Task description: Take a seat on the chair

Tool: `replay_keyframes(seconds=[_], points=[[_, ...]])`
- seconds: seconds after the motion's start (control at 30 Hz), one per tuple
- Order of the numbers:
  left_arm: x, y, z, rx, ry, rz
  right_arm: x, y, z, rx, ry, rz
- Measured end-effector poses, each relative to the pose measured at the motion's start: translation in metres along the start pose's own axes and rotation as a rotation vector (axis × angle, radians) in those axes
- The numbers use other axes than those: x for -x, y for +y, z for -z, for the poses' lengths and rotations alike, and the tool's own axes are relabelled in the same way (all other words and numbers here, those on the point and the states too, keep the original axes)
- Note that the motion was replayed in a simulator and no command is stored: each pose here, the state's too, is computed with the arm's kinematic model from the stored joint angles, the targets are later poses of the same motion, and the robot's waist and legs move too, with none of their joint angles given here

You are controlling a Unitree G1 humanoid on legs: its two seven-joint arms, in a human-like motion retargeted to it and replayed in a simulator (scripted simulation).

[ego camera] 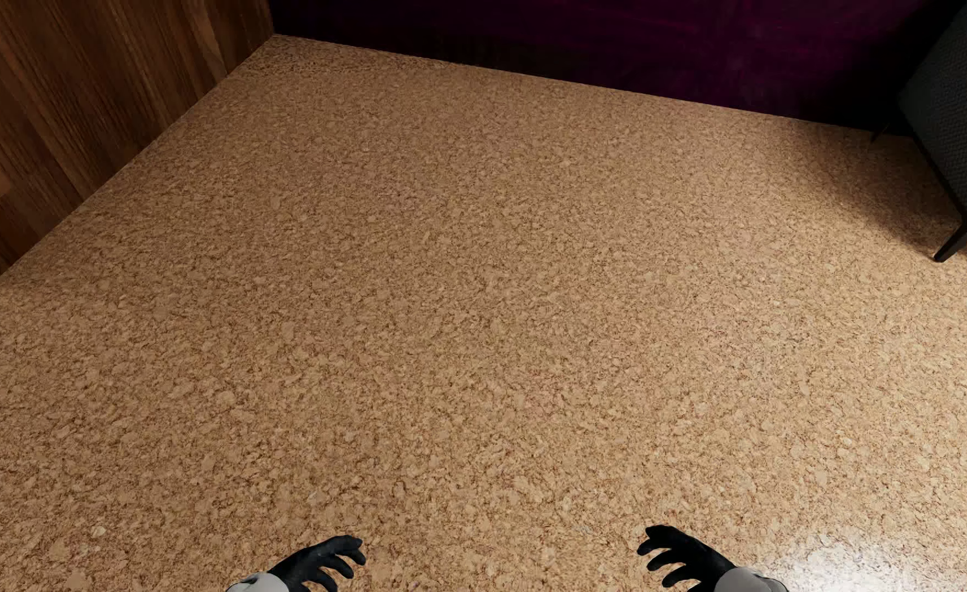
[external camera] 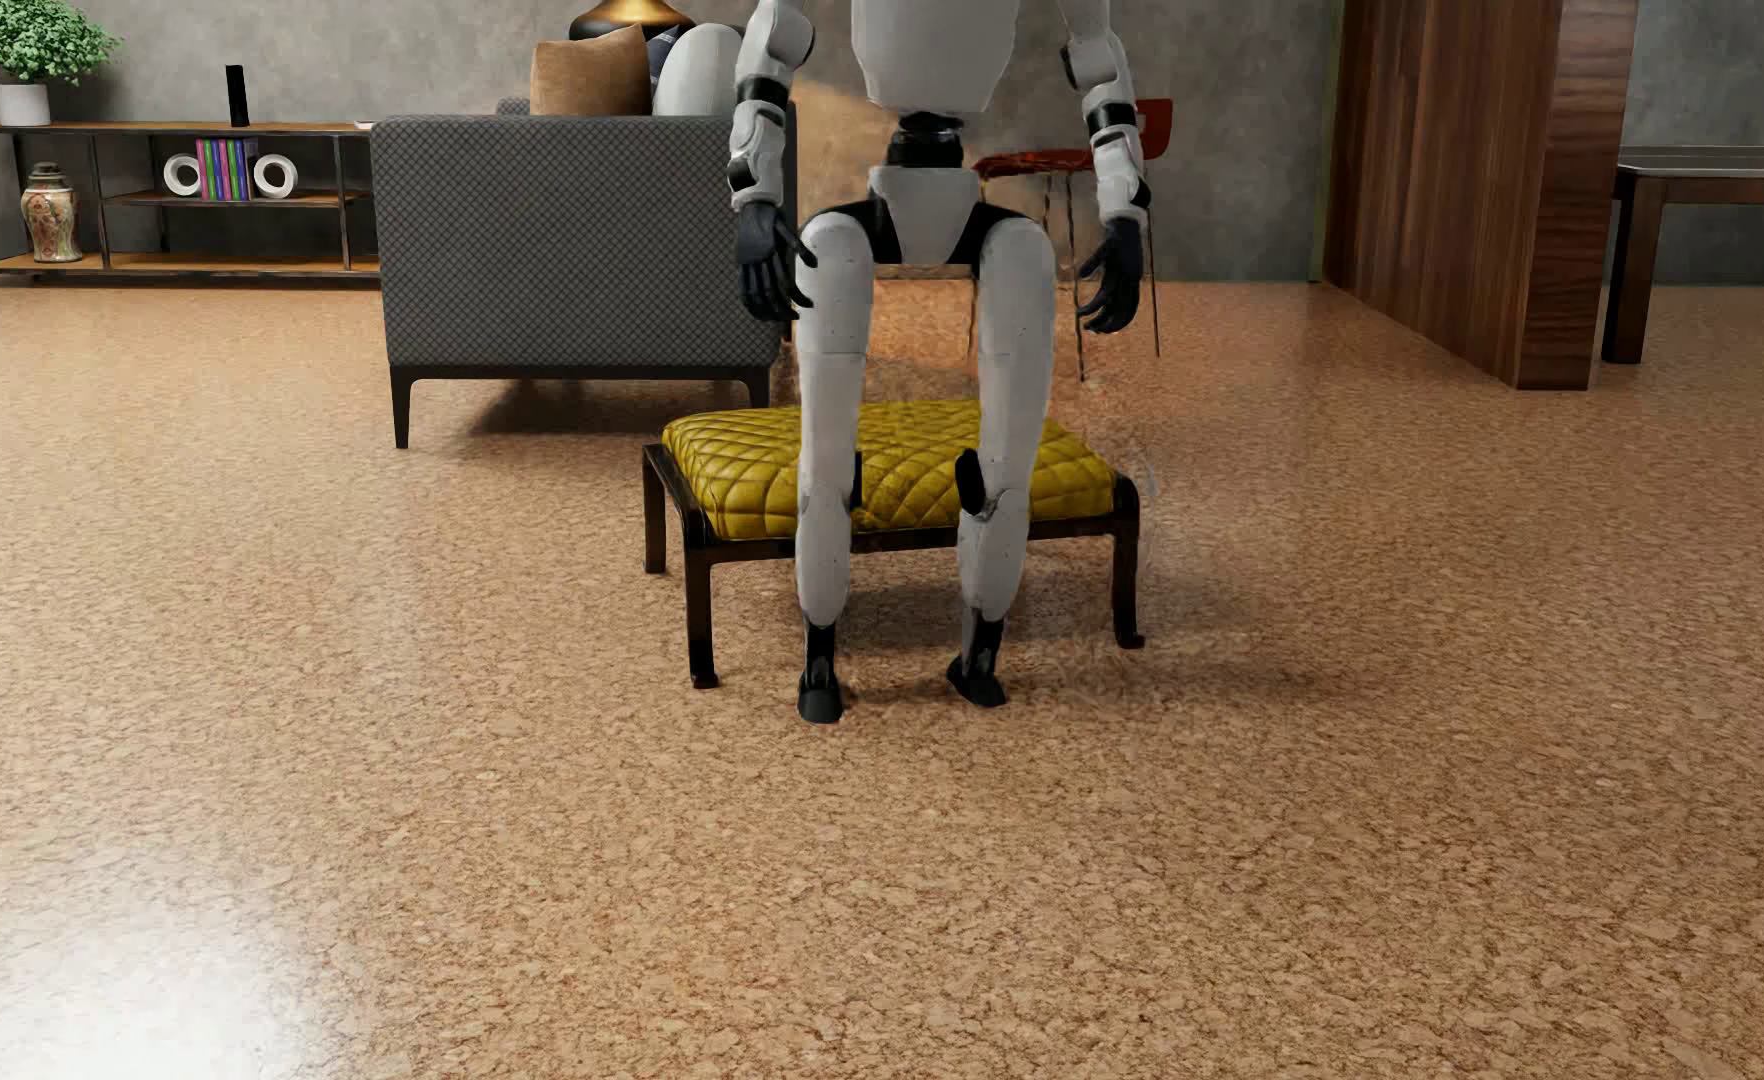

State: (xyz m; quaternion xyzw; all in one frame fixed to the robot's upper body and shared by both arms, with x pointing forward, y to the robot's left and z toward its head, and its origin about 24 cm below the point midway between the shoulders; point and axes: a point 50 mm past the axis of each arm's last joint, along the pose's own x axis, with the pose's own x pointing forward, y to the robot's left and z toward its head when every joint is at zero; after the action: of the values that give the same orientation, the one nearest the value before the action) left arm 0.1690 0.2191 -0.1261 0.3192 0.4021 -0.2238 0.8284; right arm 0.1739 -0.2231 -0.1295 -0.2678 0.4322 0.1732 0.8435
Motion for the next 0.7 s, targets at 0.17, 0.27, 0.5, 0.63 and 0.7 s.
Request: replay_keyframes(seconds=[0.17, 0.27, 0.5, 0.63, 0.7], points=[[0.012, -0.015, 0.050, 0.057, 0.247, 0.006, 0.011, 0.033, 0.051, -0.134, 0.215, -0.028], [0.018, -0.011, 0.056, 0.069, 0.216, 0.010, 0.014, 0.048, 0.050, -0.135, 0.166, -0.098], [0.014, -0.024, 0.047, 0.100, 0.187, 0.028, 0.012, 0.060, 0.043, -0.153, 0.134, -0.126], [0.012, -0.029, 0.038, 0.094, 0.132, 0.056, 0.011, 0.048, 0.041, -0.114, 0.122, -0.110], [0.012, -0.031, 0.038, 0.084, 0.133, 0.067, 0.012, 0.046, 0.044, -0.135, 0.138, -0.086]])
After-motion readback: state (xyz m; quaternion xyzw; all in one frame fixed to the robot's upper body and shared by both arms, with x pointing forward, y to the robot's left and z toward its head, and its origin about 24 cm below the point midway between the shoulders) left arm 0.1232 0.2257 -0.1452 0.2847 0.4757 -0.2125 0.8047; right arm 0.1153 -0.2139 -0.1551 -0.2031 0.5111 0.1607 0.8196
